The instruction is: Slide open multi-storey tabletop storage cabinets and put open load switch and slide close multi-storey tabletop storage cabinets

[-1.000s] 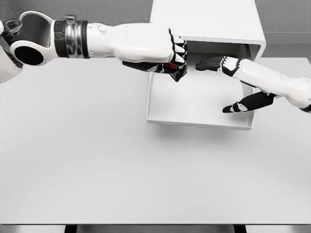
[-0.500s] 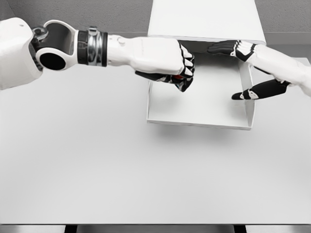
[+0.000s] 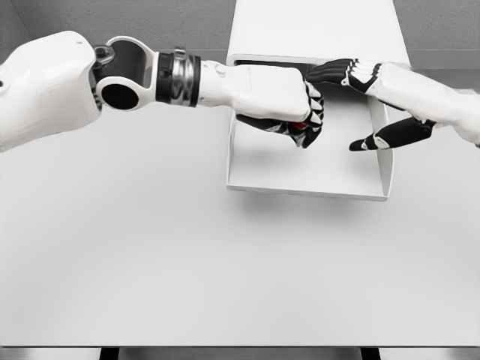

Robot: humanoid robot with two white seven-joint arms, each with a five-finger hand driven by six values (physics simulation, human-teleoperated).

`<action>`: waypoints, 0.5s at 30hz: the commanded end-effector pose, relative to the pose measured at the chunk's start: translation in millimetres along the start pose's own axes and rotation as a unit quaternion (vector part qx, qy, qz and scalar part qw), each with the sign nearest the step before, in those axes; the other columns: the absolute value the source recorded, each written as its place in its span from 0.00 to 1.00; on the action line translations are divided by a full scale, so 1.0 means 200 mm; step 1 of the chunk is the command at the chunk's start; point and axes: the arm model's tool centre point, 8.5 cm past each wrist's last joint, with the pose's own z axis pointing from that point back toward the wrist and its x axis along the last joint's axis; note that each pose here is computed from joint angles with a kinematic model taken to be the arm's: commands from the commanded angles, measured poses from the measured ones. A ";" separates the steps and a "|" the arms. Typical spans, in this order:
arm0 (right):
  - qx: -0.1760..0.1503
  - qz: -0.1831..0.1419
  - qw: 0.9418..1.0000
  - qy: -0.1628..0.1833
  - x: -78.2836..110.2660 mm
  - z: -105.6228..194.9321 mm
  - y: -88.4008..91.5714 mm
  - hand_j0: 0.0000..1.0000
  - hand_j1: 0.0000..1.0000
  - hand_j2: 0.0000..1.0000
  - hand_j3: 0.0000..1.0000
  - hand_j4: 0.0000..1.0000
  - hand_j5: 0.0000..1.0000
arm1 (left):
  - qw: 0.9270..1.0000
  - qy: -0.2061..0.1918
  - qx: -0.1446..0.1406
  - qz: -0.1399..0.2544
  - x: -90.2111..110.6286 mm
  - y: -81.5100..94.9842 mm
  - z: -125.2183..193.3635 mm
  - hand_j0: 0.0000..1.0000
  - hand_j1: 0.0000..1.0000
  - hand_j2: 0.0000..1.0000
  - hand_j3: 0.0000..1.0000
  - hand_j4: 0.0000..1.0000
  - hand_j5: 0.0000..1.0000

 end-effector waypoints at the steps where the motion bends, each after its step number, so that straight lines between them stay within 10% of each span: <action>1: 0.011 -0.015 1.000 0.004 -0.01 0.01 0.06 1.00 1.00 1.00 1.00 1.00 1.00 | 1.000 0.009 0.002 0.002 -0.03 0.00 0.00 0.39 0.39 0.39 0.39 0.39 0.39; 15: 0.041 -0.022 0.999 0.003 -0.01 0.00 0.11 1.00 1.00 1.00 1.00 1.00 1.00 | 1.000 0.010 0.002 0.002 -0.03 0.00 0.00 0.51 0.51 0.51 0.51 0.51 0.51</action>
